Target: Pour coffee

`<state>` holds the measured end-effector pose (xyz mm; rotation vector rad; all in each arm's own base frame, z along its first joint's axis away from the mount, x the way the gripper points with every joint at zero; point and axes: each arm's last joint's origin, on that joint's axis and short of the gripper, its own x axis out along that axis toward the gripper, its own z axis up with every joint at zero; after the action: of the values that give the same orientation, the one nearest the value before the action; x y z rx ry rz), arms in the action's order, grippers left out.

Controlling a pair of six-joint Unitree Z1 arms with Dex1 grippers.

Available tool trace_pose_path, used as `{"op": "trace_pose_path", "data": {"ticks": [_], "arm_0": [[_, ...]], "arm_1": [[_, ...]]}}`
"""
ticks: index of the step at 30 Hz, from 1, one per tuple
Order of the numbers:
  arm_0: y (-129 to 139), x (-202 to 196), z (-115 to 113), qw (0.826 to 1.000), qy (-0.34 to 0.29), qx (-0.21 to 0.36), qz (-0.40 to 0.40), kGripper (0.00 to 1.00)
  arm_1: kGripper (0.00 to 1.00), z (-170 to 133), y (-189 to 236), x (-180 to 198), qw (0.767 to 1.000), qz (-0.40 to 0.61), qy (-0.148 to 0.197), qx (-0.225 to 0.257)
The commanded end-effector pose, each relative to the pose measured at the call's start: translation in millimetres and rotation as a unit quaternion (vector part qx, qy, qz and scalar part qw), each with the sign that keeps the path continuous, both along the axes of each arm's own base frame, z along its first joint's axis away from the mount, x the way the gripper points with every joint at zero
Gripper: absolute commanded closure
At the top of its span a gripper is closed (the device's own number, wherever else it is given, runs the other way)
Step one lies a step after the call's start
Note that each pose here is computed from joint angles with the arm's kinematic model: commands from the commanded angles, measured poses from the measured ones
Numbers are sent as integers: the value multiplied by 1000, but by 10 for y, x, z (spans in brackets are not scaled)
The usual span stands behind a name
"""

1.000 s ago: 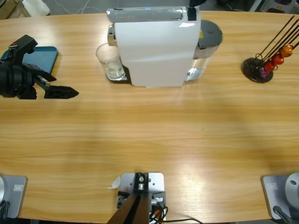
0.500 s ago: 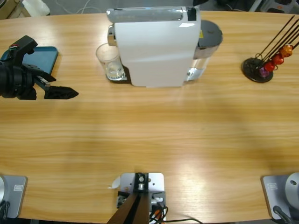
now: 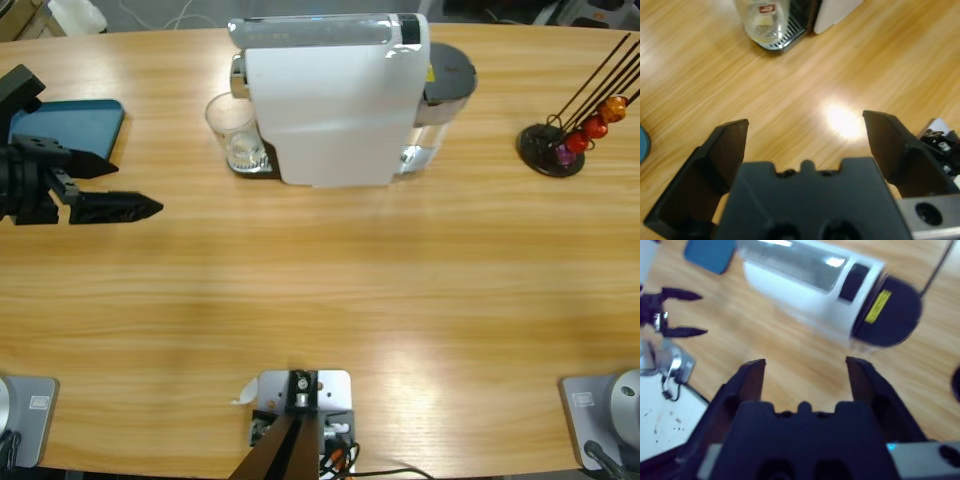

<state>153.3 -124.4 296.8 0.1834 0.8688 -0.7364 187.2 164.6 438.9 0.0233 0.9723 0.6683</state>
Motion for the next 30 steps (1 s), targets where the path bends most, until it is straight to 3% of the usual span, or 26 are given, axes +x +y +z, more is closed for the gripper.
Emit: {"op": "trace_pose_path", "data": {"ticks": [1, 6, 12, 18, 22, 30], "arm_0": [[72, -262, -107, 1000, 14, -5, -27, 1], [116, -299, -113, 1000, 5, 0, -21, 0], [254, -412, -68, 999, -33, 5, 2, 0], [231, -521, -71, 999, -27, -6, -32, 4], [218, -550, -75, 998, -12, -23, -52, 4], [275, -622, -127, 998, -4, -23, -57, 4]], "arm_1": [[0, -669, -419, -618, 996, 47, -60, 50], [0, -1081, -634, -892, 995, 51, -71, 53], [0, -1361, -741, -1037, 995, 55, -69, 43], [0, -1321, -666, -919, 988, 73, -136, 26], [0, -1350, -585, -811, 976, 121, -179, -29], [0, -1365, -523, -698, 971, 102, -210, -45]]}}
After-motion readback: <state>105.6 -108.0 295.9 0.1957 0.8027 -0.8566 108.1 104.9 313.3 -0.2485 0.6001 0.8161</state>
